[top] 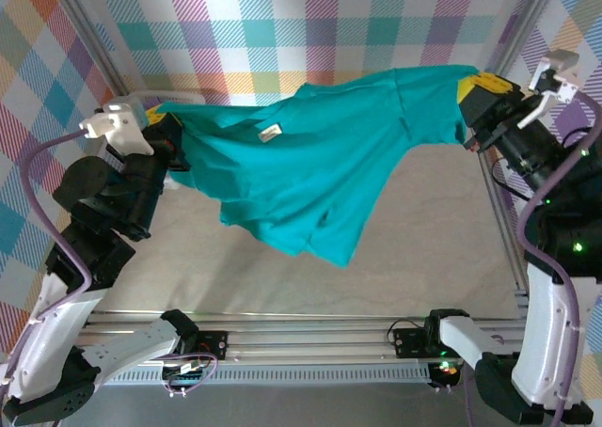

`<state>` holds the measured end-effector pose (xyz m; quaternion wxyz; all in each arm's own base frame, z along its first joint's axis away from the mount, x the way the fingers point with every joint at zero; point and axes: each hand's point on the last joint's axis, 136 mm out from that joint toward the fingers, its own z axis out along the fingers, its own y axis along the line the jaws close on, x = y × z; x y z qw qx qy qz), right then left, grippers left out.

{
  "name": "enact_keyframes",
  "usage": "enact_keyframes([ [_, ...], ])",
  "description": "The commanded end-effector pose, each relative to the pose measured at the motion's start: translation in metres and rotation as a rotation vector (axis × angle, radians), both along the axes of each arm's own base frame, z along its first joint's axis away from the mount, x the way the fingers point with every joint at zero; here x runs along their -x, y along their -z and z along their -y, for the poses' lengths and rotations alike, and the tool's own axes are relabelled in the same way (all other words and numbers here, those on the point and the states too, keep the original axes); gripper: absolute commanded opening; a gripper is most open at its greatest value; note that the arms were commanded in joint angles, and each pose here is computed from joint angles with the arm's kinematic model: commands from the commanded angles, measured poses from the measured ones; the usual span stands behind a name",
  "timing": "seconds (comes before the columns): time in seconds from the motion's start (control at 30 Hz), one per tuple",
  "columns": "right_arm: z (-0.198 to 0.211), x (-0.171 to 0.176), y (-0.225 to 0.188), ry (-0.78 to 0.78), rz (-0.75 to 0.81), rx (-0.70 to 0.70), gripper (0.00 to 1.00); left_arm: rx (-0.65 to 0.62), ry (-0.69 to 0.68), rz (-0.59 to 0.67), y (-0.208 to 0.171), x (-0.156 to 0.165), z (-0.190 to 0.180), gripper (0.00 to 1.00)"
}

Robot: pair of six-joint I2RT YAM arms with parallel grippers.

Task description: Fold the inside-out t-shirt

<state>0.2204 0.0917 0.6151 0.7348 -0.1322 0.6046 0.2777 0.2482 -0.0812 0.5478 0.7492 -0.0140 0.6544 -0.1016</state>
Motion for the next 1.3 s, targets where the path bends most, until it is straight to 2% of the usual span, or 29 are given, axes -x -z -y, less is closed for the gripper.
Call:
enact_keyframes([
  [0.0,0.007,0.009,-0.004,0.055,0.022,0.018,0.0,-0.105,-0.047,-0.016,-0.008,0.003,-0.009,0.0],
  [0.1,0.008,0.003,0.006,0.057,-0.01,0.02,0.0,-0.149,-0.072,-0.078,0.006,-0.012,-0.003,0.0],
  [0.2,0.008,-0.037,0.039,0.059,-0.112,0.015,0.0,-0.19,-0.115,-0.201,0.045,-0.049,0.006,0.0],
  [0.3,0.011,-0.103,0.092,0.084,-0.249,0.019,0.0,-0.149,-0.127,-0.373,0.106,-0.11,0.0,0.0],
  [0.4,0.021,-0.188,0.162,0.156,-0.39,0.04,0.0,-0.132,-0.148,-0.5,0.175,-0.188,0.003,0.02],
  [0.47,0.03,-0.254,0.219,0.223,-0.497,0.06,0.04,-0.138,-0.169,-0.586,0.223,-0.244,0.009,0.13],
  [0.5,0.034,-0.281,0.244,0.246,-0.547,0.068,0.08,-0.132,-0.169,-0.613,0.236,-0.266,0.013,0.15],
  [0.53,0.035,-0.307,0.27,0.266,-0.601,0.088,0.17,-0.143,-0.178,-0.669,0.26,-0.29,0.016,0.21],
  [0.57,0.038,-0.331,0.295,0.29,-0.667,0.104,0.26,-0.155,-0.191,-0.713,0.276,-0.308,0.017,0.3],
  [0.63,0.039,-0.356,0.331,0.313,-0.763,0.147,0.38,-0.17,-0.198,-0.766,0.29,-0.325,0.019,0.48],
  [0.67,0.038,-0.361,0.345,0.312,-0.8,0.165,0.43,-0.175,-0.182,-0.792,0.298,-0.327,0.022,0.53],
  [0.73,0.029,-0.355,0.358,0.284,-0.827,0.188,0.48,-0.162,-0.152,-0.816,0.303,-0.317,0.025,0.61],
  [0.8,0.017,-0.336,0.367,0.25,-0.848,0.217,0.51,-0.116,-0.111,-0.829,0.304,-0.293,0.027,0.66],
  [0.9,-0.015,-0.279,0.389,0.149,-0.948,0.24,0.54,0.027,0.024,-0.823,0.305,-0.232,0.045,0.68],
  [1.03,-0.06,-0.164,0.453,0.044,-1.179,0.32,0.59,0.105,0.266,-0.817,0.329,-0.143,0.095,0.7],
  [1.17,-0.048,-0.051,0.514,0.07,-1.44,0.321,0.56,0.07,0.566,-0.846,0.356,-0.056,0.159,0.7],
  [1.27,-0.039,0.005,0.541,0.096,-1.566,0.37,0.56,-0.022,0.675,-0.846,0.381,-0.011,0.182,0.71],
])
